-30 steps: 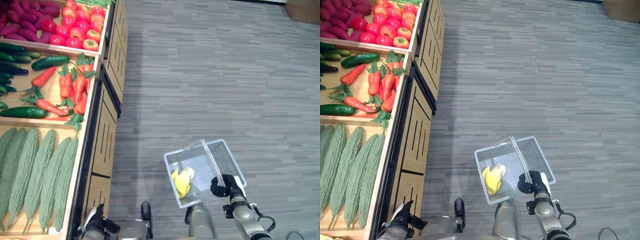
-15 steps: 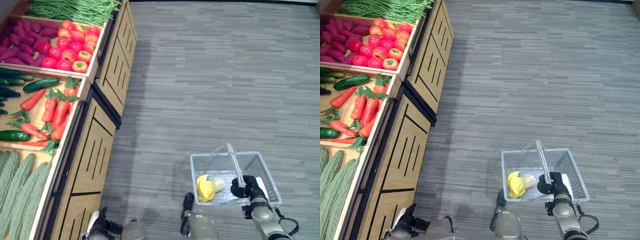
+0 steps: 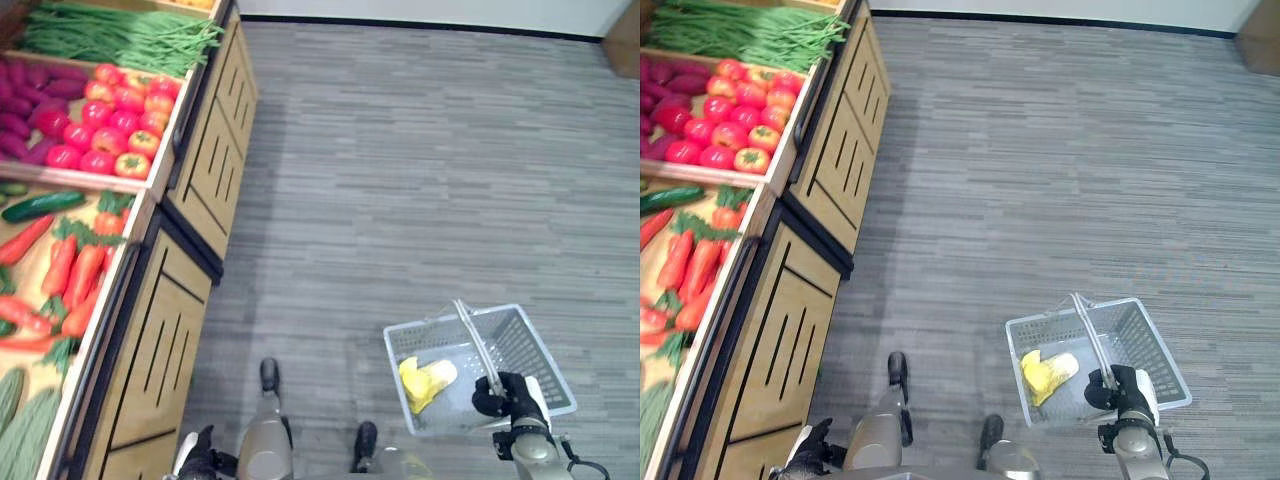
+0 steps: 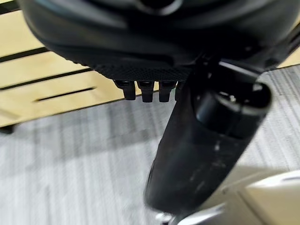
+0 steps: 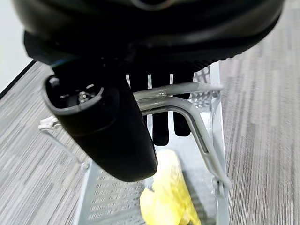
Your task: Get the vegetables into the basket
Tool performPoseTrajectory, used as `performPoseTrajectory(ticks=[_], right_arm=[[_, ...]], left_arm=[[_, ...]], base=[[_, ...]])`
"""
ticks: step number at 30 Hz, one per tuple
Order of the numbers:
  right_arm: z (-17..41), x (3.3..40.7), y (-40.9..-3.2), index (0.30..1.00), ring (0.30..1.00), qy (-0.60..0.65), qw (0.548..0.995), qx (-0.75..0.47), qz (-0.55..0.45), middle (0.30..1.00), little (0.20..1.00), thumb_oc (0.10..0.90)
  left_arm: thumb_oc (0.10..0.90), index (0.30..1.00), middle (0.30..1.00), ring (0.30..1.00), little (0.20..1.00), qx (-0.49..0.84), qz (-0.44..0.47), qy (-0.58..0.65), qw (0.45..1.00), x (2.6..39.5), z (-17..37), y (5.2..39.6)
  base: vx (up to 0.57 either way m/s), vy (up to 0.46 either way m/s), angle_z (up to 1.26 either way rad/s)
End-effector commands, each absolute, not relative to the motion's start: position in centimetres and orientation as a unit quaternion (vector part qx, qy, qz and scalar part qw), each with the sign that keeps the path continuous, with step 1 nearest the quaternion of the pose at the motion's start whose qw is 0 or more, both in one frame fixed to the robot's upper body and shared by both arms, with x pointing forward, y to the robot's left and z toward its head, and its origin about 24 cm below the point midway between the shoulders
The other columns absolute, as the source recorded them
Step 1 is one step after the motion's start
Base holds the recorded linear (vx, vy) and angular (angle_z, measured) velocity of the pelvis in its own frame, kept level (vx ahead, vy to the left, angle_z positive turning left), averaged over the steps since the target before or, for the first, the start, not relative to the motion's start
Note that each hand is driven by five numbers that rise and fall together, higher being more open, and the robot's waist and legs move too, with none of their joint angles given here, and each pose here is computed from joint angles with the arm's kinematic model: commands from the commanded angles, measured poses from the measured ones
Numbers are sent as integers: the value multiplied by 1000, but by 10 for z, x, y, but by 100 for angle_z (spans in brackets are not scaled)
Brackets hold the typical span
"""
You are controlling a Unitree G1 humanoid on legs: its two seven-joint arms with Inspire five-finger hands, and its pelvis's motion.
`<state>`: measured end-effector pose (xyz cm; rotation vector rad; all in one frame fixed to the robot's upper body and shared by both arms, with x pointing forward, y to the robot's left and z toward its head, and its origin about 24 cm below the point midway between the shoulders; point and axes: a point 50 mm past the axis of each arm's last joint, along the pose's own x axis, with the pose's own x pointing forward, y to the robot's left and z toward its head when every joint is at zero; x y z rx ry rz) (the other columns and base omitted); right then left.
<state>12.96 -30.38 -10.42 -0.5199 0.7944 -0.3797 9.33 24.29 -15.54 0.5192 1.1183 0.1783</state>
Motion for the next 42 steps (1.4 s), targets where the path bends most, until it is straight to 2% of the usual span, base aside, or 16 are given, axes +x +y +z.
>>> performPoseTrajectory(ticks=[1,10,17,26,33,37,42], right_arm=[[-62,175,-317,300,300,255,907,-266,-202,300,300,400],[-57,202,-299,300,300,226,922,-254,-186,300,300,400],[-53,209,-294,300,300,215,927,-252,-174,300,300,400],[-52,207,-299,300,300,215,924,-259,-181,300,300,400],[-53,197,-309,300,300,229,918,-274,-171,300,300,400],[-44,201,-317,300,300,215,916,-285,-180,300,300,400],[-50,187,-325,300,300,233,909,-274,-211,300,300,400]], left_arm=[[900,1000,1000,1000,1000,283,80,505,811,100,-148,260],[900,1000,1000,1000,1000,292,104,475,824,122,-137,271],[900,1000,1000,1000,1000,290,109,481,820,121,-138,272],[900,1000,1000,1000,1000,269,107,497,818,114,-144,263],[900,1000,1000,1000,1000,231,122,529,807,92,-153,257],[900,1000,1000,1000,1000,225,124,520,815,99,-151,255],[900,1000,1000,1000,1000,237,121,526,808,99,-152,255]], base=[[296,310,2],[127,186,-7],[178,73,10],[299,-152,52],[274,-290,68],[128,-267,48],[104,-201,77]])
